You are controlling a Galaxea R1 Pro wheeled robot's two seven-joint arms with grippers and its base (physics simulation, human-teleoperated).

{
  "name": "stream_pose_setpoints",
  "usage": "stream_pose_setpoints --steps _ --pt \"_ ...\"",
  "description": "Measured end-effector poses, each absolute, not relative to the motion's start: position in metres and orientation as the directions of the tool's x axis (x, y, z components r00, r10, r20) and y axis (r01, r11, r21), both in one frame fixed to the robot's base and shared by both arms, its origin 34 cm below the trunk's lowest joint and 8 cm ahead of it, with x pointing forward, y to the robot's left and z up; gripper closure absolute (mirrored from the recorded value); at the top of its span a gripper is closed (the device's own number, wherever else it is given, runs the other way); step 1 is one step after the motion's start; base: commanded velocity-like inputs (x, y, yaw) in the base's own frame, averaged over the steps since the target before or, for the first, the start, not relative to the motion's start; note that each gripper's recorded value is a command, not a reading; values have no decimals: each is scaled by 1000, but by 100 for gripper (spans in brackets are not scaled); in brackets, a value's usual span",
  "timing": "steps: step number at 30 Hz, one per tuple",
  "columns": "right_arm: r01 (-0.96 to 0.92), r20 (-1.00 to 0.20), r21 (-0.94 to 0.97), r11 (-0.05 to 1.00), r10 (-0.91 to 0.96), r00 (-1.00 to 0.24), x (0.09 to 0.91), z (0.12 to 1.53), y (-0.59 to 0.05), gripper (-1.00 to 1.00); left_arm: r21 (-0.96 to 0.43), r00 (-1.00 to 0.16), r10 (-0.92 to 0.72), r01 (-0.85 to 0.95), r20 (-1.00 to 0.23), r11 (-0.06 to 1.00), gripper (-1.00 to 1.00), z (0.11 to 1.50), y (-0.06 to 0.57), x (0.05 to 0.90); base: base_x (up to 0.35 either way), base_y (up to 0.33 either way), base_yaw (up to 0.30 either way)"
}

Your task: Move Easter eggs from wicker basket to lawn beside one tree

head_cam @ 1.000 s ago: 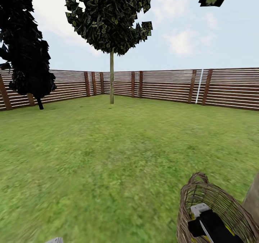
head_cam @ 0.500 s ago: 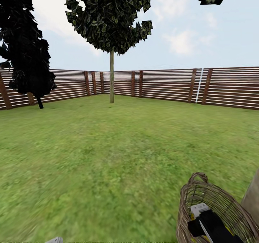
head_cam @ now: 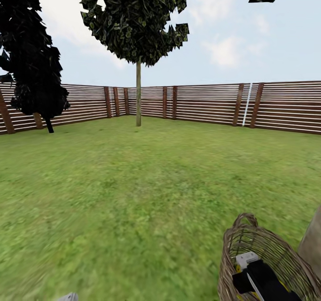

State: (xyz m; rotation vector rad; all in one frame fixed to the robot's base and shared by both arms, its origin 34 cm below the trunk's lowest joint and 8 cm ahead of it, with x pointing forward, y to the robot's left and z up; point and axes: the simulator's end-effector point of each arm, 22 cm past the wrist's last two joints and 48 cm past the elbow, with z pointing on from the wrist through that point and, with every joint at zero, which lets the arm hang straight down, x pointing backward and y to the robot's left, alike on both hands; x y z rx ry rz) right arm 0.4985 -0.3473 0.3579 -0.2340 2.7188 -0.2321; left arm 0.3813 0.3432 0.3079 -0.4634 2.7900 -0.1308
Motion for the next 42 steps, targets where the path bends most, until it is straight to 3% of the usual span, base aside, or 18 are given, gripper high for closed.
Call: stream_pose_setpoints --steps 21,22,24,42 --pt "-156 -354 -215 964 -226 -907 504 343 -344 100 -116 -920 -328 -310 -213 944 -100 282 342 365 0 0 0" --pt "-156 -353 -215 964 -226 -908 504 343 -344 -100 -116 -920 -328 -310 -213 944 -100 282 342 364 0 0 0" --pt "-148 -301 -187 971 -200 -932 486 323 -346 -100 -116 -920 -329 -310 -211 944 -100 282 342 364 0 0 0" --pt "-144 -322 -191 971 -200 -925 490 333 -346 -100 -129 -918 -326 -304 -226 944 -100 287 336 368 0 0 0"
